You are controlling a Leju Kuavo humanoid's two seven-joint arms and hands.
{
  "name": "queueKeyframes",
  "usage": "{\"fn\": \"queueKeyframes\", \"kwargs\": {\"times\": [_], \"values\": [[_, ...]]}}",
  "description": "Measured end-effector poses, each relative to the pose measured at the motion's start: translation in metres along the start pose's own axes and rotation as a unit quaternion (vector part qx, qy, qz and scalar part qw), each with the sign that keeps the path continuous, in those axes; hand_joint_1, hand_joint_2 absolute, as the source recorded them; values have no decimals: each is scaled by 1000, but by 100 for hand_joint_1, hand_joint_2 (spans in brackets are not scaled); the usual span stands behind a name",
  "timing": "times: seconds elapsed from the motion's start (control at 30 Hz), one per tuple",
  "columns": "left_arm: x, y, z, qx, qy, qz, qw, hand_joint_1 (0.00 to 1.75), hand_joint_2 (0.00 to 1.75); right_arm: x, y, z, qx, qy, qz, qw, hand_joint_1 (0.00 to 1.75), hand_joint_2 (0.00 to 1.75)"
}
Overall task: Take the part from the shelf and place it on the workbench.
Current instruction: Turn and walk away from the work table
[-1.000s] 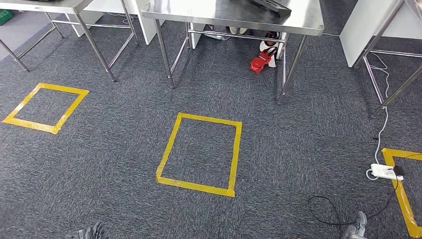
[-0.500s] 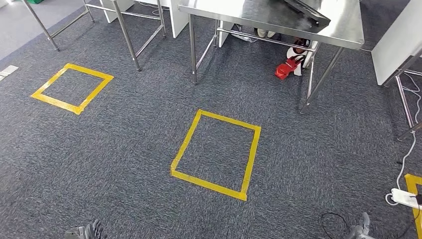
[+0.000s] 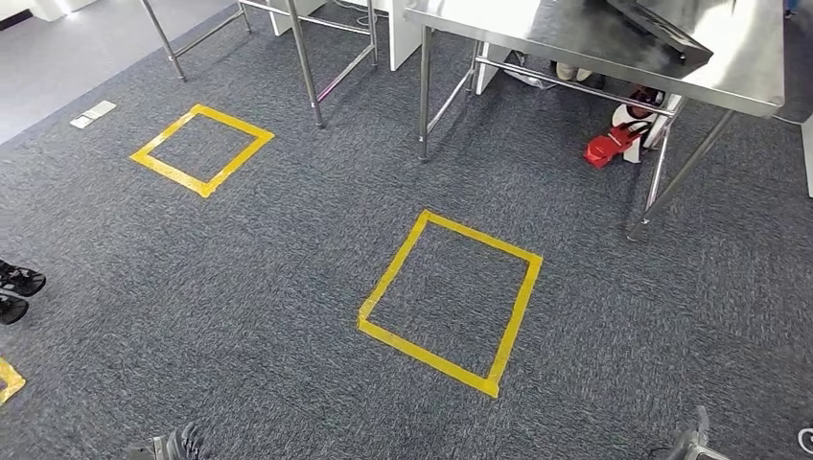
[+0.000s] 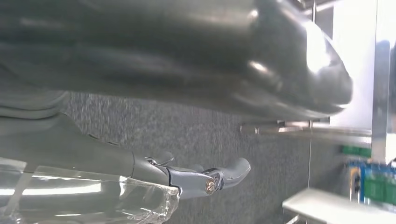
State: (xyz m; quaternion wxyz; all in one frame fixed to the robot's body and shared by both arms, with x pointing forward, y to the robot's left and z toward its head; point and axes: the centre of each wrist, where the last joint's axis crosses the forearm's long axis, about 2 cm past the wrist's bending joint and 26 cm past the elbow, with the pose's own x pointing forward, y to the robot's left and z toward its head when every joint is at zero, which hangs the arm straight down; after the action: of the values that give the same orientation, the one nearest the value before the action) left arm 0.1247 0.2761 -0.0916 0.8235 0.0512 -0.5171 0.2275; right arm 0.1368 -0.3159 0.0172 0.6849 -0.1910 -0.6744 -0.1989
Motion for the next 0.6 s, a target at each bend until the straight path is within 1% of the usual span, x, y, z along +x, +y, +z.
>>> {"fn": "queueKeyframes", "kwargs": {"times": [0.3, 0.6], "values": [[0, -1, 0, 7, 0, 5, 1000, 0, 0, 3, 8, -8, 0, 0, -6, 1000, 0, 0], [0, -3, -1, 9, 3, 8, 1000, 0, 0, -5, 0, -1, 8, 12, 11, 1000, 0, 0]]}}
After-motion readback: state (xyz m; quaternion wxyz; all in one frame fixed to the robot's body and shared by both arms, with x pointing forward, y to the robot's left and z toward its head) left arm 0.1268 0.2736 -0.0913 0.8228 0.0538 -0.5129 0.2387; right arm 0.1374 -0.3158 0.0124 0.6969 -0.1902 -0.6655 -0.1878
